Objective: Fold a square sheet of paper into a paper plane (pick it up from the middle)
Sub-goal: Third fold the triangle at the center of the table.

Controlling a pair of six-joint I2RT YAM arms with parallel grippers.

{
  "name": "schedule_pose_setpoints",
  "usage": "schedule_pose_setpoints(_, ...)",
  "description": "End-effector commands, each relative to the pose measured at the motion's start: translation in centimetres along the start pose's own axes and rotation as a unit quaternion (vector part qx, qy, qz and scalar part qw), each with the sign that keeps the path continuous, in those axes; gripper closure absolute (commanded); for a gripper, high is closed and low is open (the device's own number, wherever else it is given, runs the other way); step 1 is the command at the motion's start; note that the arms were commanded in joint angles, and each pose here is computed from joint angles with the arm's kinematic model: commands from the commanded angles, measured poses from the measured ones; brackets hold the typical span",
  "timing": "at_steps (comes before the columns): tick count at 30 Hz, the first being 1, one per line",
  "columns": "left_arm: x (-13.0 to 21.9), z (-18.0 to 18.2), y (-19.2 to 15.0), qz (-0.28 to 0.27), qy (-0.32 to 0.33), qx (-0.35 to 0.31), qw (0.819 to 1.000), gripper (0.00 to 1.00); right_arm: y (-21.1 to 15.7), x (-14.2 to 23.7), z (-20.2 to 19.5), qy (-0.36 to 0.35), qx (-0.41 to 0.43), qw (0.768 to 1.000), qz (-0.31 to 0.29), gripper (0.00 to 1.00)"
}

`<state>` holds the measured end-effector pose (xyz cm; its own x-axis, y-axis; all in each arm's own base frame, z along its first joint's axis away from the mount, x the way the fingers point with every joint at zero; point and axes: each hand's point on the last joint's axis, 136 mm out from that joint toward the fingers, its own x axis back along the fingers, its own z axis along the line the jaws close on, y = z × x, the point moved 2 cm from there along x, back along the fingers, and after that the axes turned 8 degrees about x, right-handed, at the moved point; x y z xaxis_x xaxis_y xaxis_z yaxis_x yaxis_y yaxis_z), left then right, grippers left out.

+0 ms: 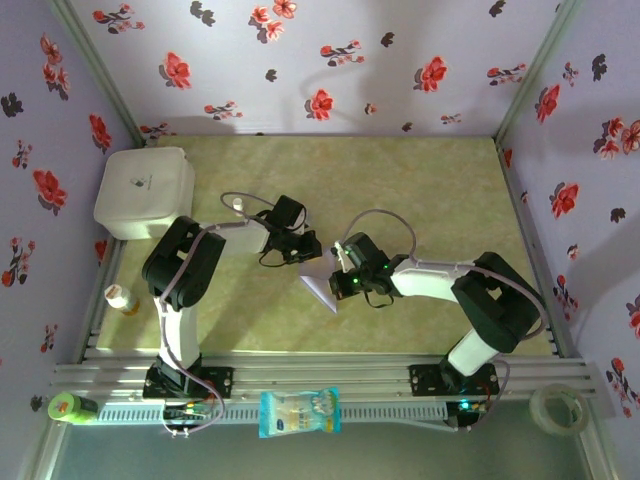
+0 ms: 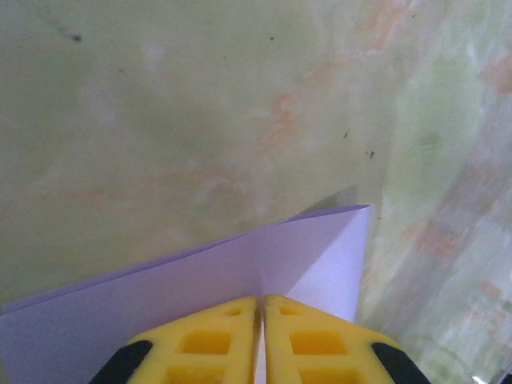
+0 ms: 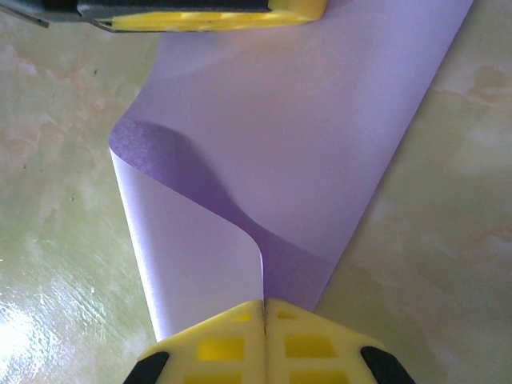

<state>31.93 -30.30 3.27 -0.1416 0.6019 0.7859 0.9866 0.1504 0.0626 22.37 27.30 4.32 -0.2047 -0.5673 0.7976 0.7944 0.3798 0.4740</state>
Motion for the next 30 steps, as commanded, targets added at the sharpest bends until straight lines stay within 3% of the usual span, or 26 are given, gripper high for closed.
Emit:
schedule_pose_setpoints(1,-0.6,2.5,-1.4,0.015,0.044,0.019,0.999,0.89,0.4,-0.1,-0.5,-0.012,-0.008,1.0,0.002,1.0)
schedule_pose_setpoints(19,-0.5,2.2,-1.2,0.014,0.041,0.018,0.999,0.88,-0.3,-0.8,-1.1,-0.022,-0.015,1.0,0.016,1.0)
schedule_pose_setpoints(30,3.5,-3.2,1.6,-0.041,0.0,-0.02,0.999,0.82,-0.8,-1.0,-1.5,-0.027,-0.017,0.999,0.019,1.0)
